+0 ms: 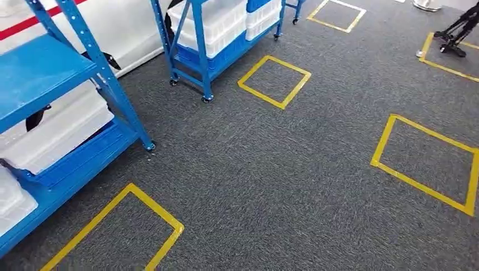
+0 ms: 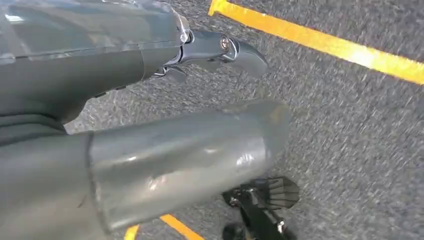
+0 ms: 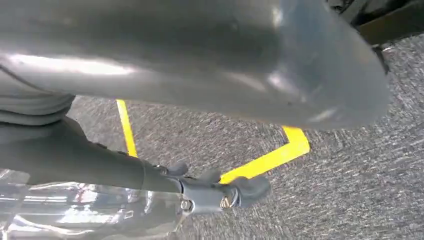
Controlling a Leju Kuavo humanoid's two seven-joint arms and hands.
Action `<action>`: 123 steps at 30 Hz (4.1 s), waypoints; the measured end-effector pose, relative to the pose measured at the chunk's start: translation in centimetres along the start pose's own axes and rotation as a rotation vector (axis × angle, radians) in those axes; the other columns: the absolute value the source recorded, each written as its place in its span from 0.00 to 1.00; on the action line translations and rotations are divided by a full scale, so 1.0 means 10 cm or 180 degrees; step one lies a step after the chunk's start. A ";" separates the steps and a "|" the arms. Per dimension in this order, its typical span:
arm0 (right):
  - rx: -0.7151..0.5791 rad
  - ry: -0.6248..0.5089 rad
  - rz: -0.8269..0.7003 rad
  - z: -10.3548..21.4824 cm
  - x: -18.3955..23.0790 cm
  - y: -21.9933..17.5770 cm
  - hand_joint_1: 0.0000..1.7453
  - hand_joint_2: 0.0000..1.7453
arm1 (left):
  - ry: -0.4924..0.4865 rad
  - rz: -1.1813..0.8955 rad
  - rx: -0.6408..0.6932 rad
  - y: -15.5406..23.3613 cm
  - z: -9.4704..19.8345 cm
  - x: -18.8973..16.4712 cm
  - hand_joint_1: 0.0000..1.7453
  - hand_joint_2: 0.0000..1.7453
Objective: Take the parts from the cabinet and place them on the table.
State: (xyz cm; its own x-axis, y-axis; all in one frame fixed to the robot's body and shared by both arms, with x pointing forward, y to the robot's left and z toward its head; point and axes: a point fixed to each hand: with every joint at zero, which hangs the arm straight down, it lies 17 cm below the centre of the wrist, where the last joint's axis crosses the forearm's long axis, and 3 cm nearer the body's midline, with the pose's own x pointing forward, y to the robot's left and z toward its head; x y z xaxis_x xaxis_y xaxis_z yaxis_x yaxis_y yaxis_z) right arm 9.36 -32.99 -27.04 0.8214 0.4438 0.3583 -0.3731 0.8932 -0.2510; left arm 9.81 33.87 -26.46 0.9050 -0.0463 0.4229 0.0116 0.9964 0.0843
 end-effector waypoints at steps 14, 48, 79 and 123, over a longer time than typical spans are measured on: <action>-0.0023 -0.0039 0.0052 -0.02 0.05 -0.05 0.00 0.00 | 0.0045 0.0000 -0.0035 -0.07 0.01 -0.05 0.00 0.00; 0.0096 0.0052 0.0031 0.01 0.03 0.17 0.00 0.00 | 0.0040 -0.0009 -0.0058 -0.25 -0.01 0.00 0.00 0.00; 0.0111 0.0135 0.0109 0.02 -0.06 0.17 0.00 0.00 | 0.0071 -0.0015 -0.0092 -0.28 -0.01 -0.01 0.00 0.00; 0.0074 0.0215 0.0078 0.02 -0.12 0.10 0.00 0.00 | -0.0027 0.0015 -0.0148 -0.31 0.02 0.00 0.00 0.00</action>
State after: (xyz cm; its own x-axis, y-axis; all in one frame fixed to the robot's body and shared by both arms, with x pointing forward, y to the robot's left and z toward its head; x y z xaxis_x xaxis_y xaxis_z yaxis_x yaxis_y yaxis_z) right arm 7.90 -32.59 -27.56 0.8388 0.4604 0.2906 -0.4028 0.8839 -0.2377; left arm 9.71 30.80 -26.56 0.9014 -0.0419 0.4310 0.0271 0.9988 0.0404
